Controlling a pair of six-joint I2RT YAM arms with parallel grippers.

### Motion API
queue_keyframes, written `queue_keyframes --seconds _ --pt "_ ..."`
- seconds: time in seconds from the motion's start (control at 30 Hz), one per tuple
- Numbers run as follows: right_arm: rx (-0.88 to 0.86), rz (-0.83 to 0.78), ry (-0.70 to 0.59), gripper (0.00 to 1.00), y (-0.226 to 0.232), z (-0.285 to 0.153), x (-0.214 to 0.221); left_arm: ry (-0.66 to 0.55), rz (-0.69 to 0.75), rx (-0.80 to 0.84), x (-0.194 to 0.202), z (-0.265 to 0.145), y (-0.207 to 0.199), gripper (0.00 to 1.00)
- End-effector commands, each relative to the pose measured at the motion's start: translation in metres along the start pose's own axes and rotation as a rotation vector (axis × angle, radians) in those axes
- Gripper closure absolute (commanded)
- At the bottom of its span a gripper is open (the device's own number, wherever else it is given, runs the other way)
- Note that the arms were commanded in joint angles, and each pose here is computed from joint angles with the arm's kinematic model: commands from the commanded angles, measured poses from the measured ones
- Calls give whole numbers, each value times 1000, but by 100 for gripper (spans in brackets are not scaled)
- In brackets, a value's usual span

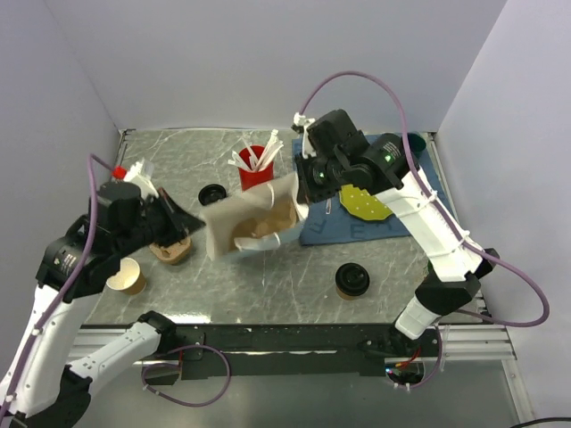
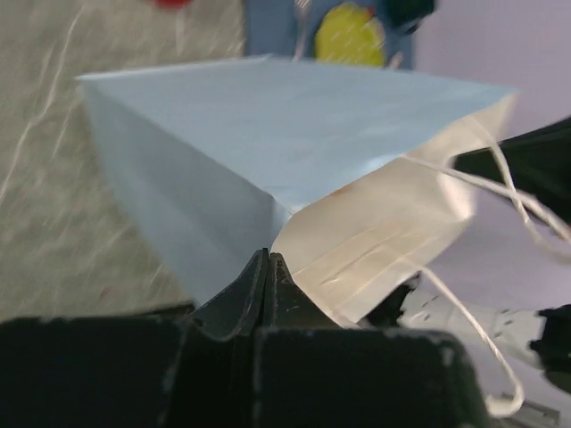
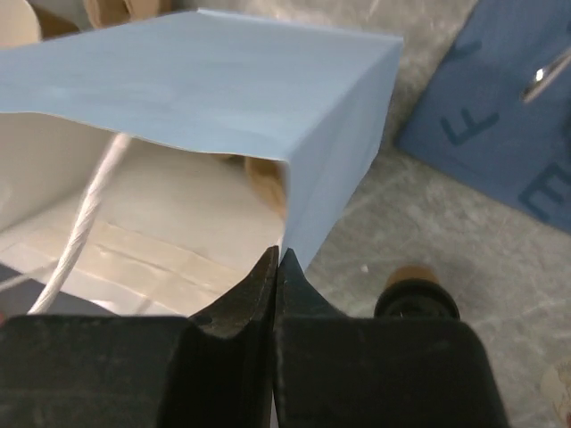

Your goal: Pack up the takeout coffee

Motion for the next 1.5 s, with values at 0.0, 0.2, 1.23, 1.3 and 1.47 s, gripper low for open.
queue_keyframes --seconds 0.0,0.2,1.23,1.3,1.47 --pt "9 16 68 100 -8 -6 6 13 -24 34 4 1 -2 99" --pt "20 35 5 100 0 -33 -10 60 -84 71 16 1 -2 99" --pt "-15 32 49 95 -21 27 25 55 -95 98 30 17 8 71" --pt "-6 43 99 92 -24 38 34 42 -105 109 33 11 9 69" --pt "7 51 76 80 -31 41 40 9 -5 19 26 4 19 38"
Point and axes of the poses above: each gripper's point midway between its finger pads, its own z axis out along the fingers, its own y axis along the line the jaws close on, x = y × z, the point moved 6 cm from there along -z, back along the fingers, and after that the axes turned 10 degrees about z, right-handed, at the moved point
